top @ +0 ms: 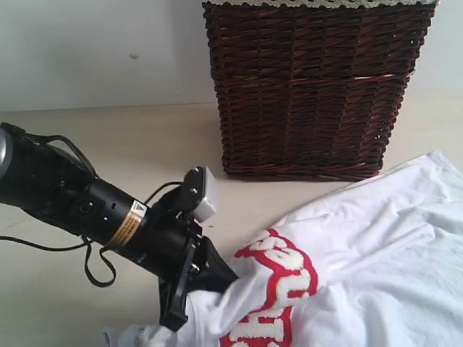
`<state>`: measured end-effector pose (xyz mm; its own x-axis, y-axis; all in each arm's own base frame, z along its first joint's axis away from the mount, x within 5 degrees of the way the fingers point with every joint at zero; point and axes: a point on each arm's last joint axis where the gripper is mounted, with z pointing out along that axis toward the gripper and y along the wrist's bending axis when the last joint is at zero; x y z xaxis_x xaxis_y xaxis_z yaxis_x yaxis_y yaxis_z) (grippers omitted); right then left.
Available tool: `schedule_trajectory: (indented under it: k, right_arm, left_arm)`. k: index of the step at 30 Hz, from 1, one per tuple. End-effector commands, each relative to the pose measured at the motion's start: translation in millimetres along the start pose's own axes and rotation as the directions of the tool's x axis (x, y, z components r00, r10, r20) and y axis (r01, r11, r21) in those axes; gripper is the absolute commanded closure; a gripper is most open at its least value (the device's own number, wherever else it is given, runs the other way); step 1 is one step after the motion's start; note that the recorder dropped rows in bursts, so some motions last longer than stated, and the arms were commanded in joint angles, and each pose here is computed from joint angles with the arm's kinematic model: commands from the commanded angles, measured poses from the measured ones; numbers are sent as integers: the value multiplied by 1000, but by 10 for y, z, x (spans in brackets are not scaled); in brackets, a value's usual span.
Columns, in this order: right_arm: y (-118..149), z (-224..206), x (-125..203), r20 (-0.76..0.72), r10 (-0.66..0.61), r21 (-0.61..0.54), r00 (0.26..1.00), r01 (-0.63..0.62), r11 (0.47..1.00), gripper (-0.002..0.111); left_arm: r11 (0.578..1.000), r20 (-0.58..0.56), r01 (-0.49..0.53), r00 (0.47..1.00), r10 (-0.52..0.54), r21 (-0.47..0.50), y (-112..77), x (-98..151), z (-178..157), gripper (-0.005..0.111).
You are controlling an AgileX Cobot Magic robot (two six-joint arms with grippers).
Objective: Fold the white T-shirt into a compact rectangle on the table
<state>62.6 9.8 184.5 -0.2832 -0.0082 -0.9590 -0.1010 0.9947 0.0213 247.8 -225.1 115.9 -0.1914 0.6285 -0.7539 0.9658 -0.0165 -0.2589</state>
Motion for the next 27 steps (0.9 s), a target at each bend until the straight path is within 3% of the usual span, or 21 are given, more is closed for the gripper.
schedule_trajectory:
  k: [1, 8, 14, 17, 20, 22, 24, 27]
  right_arm:
    - [0, -1, 11, 5, -1, 1, 1000, 1, 1000, 79]
    - [0, -1, 11, 5, -1, 1, 1000, 1, 1000, 79]
    - [0, -1, 11, 5, -1, 1, 1000, 1, 1000, 79]
    - [0, -1, 11, 5, -1, 1, 1000, 1, 1000, 79]
    - [0, -1, 11, 5, -1, 1, 1000, 1, 1000, 79]
    - [0, -1, 11, 5, -1, 1, 1000, 1, 1000, 79]
    - [0, -1, 11, 5, -1, 1, 1000, 1, 1000, 79]
    - [0, -1, 11, 5, -1, 1, 1000, 1, 1000, 79]
  left_arm:
    - [980, 25, -29, 999, 24, 198, -376, -93, 203, 107]
    - [947, -80, -97, 989, 127, 305, -902, -70, 605, 107]
    - [941, -95, -155, 977, 192, 301, -1031, -100, 686, 107]
    - [959, -11, -190, 980, 197, 211, -882, -344, 469, 107]
    - [981, 71, -195, 979, 194, 7, -569, -676, 30, 107]
    - [978, 105, -143, 981, 160, -153, -322, -795, -302, 107]
    - [972, 132, -38, 989, 71, -232, -84, -712, -547, 107]
    - [957, 126, 118, 988, -87, -267, 149, -340, -671, 107]
